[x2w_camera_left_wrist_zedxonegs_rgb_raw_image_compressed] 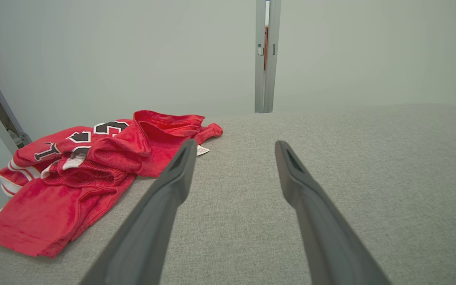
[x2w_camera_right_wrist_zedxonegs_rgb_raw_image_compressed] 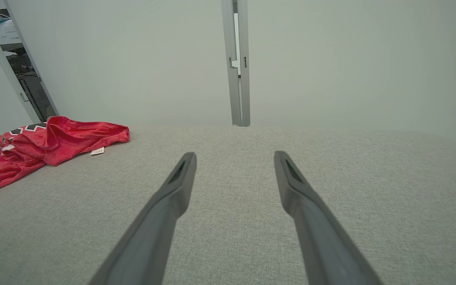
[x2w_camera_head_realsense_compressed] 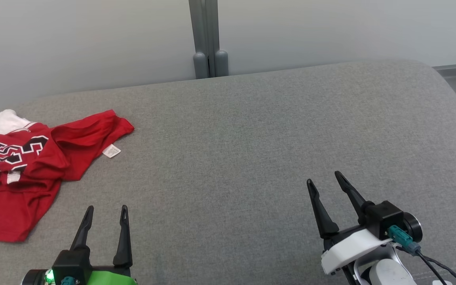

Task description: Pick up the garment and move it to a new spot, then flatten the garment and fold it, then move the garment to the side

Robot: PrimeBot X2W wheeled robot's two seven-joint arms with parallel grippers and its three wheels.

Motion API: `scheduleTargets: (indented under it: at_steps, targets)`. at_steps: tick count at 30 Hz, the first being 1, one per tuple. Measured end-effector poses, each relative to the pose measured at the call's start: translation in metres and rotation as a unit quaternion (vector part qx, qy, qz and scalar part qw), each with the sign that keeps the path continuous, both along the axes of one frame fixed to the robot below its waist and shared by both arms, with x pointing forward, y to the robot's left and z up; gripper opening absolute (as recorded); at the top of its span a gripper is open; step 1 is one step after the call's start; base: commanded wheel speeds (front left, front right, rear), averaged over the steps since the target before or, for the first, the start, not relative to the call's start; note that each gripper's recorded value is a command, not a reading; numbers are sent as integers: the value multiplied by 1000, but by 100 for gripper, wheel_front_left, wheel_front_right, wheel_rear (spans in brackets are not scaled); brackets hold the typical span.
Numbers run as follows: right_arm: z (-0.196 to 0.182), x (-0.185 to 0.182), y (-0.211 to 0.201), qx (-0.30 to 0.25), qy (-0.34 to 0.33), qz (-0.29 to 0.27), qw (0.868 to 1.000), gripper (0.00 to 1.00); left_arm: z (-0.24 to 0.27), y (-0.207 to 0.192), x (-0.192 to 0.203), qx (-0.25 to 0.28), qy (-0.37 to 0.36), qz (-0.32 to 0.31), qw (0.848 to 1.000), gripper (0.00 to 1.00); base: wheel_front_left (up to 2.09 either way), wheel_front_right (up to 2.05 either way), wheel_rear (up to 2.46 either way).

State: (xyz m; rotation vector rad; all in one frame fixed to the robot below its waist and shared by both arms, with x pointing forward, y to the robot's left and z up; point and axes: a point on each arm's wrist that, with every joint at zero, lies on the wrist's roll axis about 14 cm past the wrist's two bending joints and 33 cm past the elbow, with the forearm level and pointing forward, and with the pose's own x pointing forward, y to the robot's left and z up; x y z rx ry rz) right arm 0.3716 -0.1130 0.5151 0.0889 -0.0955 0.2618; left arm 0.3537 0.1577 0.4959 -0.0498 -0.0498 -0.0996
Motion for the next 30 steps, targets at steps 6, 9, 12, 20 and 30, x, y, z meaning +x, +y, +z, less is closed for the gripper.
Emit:
scheduleTargets:
  at_steps: [6, 9, 12, 20, 30]
  targets:
    - [0, -1, -1, 0, 1, -1, 1000, 100, 0, -1, 0, 0, 0, -2, 1000, 100, 0, 0, 0]
    - [-1, -1, 0, 0, 1, 0, 1000, 100, -1, -1, 0, 0, 2, -2, 1000, 100, 0, 0, 0]
    - [-2, -1, 1, 0, 2, 2, 1000, 100, -2, -1, -1, 0, 4, -3, 1000, 100, 0, 0, 0]
    - [-7, 2, 15, -2, 10, 23, 1000, 100, -3, 12, -7, -1, 4, 18, 1000, 100, 0, 0, 0]
    - [-13, 6, 55, -5, 19, 82, 996, 100, 5, 58, -27, 8, -7, 106, 994, 100, 0, 0, 0]
